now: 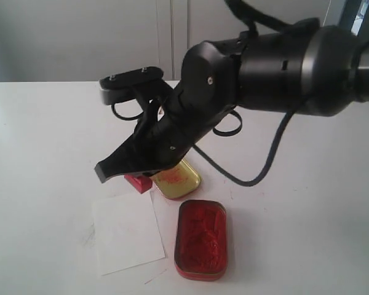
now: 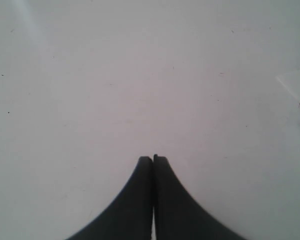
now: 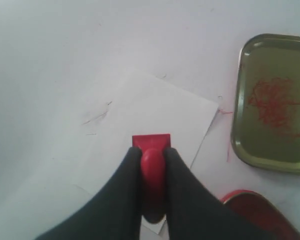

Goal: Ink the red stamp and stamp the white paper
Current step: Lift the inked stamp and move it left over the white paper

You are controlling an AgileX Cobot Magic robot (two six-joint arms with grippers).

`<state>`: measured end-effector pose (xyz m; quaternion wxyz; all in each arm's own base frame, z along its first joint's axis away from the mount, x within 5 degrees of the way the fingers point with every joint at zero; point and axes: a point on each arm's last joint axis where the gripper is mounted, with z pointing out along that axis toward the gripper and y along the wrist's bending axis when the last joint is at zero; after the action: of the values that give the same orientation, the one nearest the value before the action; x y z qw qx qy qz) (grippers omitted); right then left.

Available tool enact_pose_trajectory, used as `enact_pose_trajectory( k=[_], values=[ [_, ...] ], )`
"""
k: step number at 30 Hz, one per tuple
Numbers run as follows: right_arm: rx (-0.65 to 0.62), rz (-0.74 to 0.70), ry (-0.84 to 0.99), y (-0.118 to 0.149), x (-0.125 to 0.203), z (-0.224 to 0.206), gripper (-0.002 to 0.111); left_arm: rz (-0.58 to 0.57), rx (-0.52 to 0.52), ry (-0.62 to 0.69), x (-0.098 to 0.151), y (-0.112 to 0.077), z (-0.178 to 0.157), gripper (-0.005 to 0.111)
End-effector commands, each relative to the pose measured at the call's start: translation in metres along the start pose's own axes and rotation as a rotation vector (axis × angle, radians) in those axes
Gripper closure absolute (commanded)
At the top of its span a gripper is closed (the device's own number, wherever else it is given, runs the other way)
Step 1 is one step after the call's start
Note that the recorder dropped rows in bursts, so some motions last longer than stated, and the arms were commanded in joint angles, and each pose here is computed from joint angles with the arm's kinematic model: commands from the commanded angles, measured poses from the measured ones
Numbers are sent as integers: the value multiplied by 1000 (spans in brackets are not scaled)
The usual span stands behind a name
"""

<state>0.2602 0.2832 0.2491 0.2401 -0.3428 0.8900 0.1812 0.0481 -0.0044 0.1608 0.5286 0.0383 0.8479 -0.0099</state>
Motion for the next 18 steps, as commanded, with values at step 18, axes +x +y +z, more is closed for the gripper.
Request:
enact_pose_trajectory(
  k=[18],
  values=[
    [25, -187, 72, 27, 20, 73, 108, -4, -1, 9, 3, 0, 1, 107]
  ],
)
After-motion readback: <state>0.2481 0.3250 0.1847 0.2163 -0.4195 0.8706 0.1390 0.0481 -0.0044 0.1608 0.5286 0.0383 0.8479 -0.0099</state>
